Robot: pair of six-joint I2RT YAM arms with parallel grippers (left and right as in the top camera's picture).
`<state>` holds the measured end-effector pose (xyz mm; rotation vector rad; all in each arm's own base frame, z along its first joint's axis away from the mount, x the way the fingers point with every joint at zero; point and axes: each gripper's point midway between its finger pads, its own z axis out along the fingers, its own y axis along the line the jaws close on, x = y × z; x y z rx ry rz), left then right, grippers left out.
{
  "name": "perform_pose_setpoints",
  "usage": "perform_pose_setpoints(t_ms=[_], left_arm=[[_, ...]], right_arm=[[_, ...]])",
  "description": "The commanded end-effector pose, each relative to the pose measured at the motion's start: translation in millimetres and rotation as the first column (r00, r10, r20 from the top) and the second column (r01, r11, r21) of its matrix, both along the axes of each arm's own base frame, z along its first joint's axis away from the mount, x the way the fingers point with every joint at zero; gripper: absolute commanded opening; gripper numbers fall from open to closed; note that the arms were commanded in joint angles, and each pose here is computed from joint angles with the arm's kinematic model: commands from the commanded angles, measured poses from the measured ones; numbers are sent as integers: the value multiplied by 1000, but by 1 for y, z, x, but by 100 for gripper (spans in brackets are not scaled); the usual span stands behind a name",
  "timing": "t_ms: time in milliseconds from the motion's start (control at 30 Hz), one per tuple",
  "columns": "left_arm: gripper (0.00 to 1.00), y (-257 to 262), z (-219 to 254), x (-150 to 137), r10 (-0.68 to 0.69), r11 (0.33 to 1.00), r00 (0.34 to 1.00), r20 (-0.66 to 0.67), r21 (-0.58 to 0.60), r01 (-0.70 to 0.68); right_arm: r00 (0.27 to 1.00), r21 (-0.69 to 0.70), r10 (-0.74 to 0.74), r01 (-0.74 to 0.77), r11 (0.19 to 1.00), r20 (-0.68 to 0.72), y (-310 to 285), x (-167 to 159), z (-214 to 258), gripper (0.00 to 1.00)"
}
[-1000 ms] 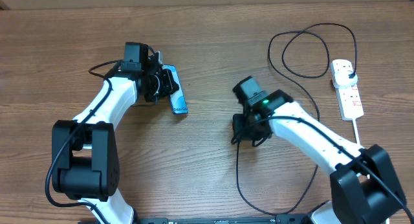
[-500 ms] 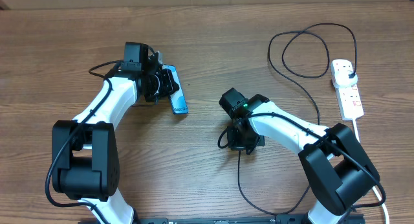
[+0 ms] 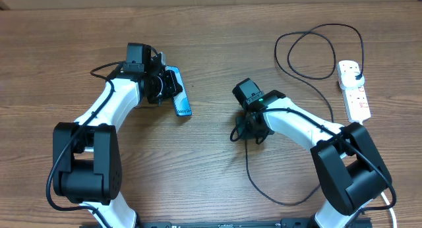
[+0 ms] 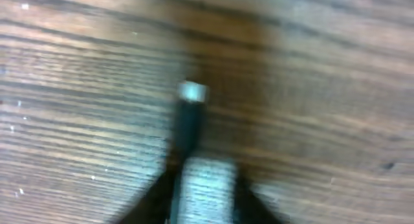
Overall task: Plug charger to phone and switch on socket
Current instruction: 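Lower the right gripper over the black USB-C cable end, then grasp the USB-C cable plug with the right gripper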
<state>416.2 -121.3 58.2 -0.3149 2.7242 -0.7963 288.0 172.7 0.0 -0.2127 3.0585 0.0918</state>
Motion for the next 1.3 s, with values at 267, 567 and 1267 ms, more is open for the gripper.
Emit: perform_pose_setpoints(t_ms=[267,567,1267], left_arm=[[4,-3,13,1,1,1000,1000,26,-19,0],[4,-3,13,1,1,1000,1000,26,-18,0],[4,-3,13,1,1,1000,1000,26,-19,0]], right_arm=[[998,-31,27,-25,999,49,-5,13,1,37],[1000,-5,24,-24,1000,-7,-1,1,0,60],[998,-15,-4,5,1000,60,-2,16,2,24]])
